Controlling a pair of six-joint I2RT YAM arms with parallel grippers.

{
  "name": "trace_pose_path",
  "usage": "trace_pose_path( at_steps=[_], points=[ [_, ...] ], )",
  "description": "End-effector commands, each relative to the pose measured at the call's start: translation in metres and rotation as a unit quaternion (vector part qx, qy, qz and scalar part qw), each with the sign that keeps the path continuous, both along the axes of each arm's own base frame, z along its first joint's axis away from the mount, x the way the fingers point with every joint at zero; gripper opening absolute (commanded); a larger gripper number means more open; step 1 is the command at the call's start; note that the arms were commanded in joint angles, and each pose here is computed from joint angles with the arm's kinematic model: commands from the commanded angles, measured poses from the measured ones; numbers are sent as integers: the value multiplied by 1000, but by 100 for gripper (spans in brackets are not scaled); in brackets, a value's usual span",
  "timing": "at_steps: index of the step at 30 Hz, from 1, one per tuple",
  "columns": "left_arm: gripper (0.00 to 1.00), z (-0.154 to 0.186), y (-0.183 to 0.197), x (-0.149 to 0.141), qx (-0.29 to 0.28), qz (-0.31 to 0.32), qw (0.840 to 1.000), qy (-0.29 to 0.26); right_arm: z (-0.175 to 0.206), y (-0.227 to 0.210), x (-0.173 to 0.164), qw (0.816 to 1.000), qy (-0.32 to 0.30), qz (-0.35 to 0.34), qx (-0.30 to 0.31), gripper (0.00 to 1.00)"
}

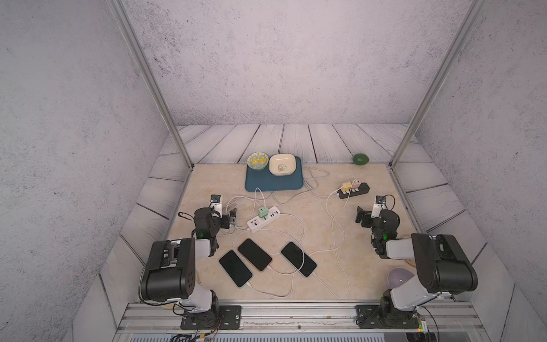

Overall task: Unplug the charging cable from the phone
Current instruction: Pick up the phone at the center of the board.

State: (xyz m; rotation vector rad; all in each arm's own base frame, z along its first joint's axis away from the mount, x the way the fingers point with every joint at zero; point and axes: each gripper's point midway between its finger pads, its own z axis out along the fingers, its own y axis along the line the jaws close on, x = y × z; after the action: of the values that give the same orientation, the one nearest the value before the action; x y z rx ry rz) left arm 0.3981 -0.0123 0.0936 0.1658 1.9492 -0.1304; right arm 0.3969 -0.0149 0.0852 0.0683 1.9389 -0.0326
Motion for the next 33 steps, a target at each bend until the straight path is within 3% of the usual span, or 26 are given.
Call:
trace_pose_path(
  at_steps=[1, 19, 26, 33],
  points=[
    [98, 7, -3, 3, 1, -8, 1000, -11, 6, 3, 5, 1000, -6, 7, -1, 99],
    [98, 7, -3, 3, 1, -8, 1000, -11, 7, 4, 6, 1000, -8, 10, 0, 99],
    [98, 9, 7, 6, -1, 24, 1000, -3, 32, 28, 10, 997, 30, 67, -17, 99],
    [98, 25, 5, 6, -1, 13, 1000, 25, 50, 96, -11, 979, 83, 184, -31, 99]
  ],
)
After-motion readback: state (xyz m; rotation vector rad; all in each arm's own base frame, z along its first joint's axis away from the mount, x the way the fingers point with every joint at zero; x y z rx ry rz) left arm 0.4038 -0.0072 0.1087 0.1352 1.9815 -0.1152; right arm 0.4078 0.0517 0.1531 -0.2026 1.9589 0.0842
